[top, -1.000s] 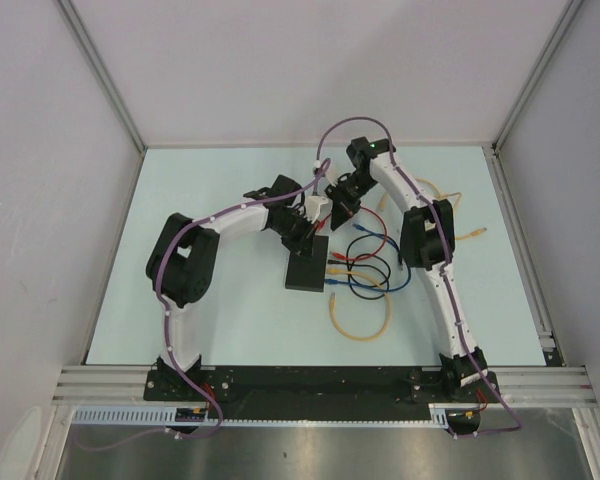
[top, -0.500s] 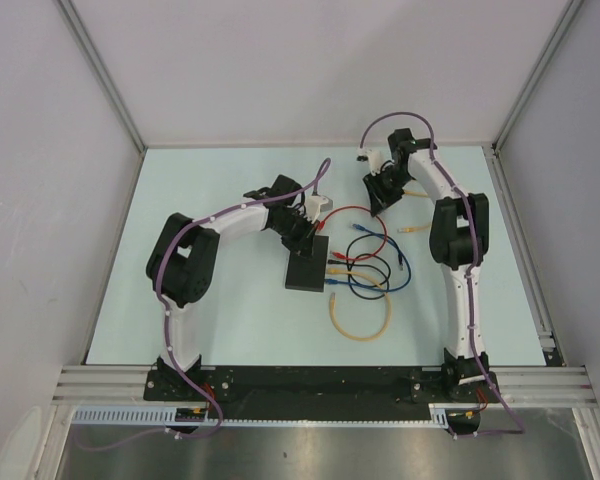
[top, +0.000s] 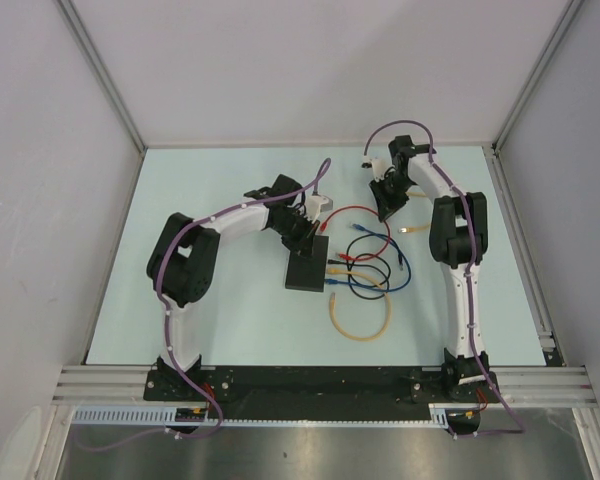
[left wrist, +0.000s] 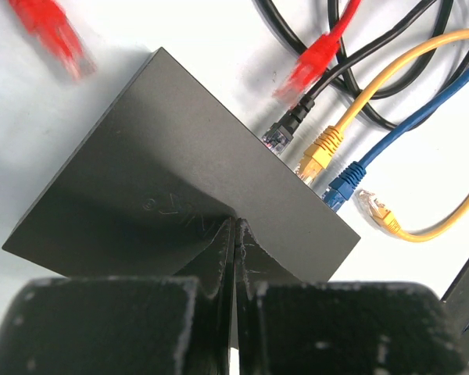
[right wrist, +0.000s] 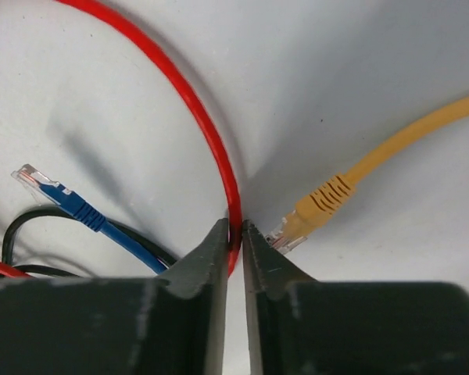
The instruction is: Pull the plug from the switch port
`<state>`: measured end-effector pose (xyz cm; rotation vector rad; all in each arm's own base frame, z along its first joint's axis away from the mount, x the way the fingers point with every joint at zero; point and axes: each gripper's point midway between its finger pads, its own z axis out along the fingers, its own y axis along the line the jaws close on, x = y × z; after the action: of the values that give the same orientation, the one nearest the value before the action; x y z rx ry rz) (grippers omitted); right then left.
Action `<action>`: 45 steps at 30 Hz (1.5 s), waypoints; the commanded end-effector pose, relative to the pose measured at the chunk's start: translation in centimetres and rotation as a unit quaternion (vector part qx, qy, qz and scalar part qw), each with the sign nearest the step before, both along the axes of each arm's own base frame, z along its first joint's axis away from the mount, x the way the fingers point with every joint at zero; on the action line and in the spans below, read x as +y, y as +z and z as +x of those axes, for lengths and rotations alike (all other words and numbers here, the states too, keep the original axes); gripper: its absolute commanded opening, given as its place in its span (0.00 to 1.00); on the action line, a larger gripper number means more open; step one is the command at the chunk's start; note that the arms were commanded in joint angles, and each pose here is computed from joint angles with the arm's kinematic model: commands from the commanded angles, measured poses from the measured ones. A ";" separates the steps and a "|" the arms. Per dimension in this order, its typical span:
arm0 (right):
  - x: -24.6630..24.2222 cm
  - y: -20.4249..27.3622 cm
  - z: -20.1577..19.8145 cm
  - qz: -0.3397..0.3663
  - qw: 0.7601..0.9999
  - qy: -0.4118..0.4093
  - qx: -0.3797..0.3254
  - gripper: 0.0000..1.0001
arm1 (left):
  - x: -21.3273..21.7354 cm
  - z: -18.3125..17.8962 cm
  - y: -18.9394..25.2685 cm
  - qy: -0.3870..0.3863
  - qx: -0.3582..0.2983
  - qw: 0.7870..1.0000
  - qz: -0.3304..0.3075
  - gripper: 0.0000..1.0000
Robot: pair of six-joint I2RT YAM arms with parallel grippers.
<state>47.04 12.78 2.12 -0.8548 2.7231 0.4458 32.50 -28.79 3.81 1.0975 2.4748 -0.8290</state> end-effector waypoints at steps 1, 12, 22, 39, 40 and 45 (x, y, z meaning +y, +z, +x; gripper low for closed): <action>-0.3 -1.3 -0.4 -0.015 1.000 -0.003 0.009 0.08 | 4.1 -3.2 -7.1 -0.008 0.057 0.990 0.128 0.01; -3.1 12.2 4.6 0.044 0.984 -0.056 -0.164 0.00 | 3.5 -3.1 -7.5 -0.011 0.061 0.990 0.127 0.00; -14.0 11.3 8.8 -0.038 0.978 -0.102 -0.179 0.00 | 3.3 -2.9 -7.5 -0.009 0.061 0.990 0.127 0.01; -5.2 12.8 5.4 0.159 0.975 -0.038 -0.152 0.53 | 2.4 -1.3 -3.9 -0.015 0.010 0.995 0.097 0.02; -2.7 13.0 4.4 0.184 0.972 -0.008 -0.146 0.53 | 2.3 -1.3 -3.7 -0.016 0.009 0.995 0.094 0.02; 4.3 9.5 -2.1 0.216 0.970 0.079 -0.075 0.56 | 2.4 -1.4 -2.4 -0.020 -0.006 0.996 0.089 0.02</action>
<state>48.85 9.78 9.56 -0.7214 2.4552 0.7027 32.56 -28.86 4.07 1.1218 2.4914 -0.7877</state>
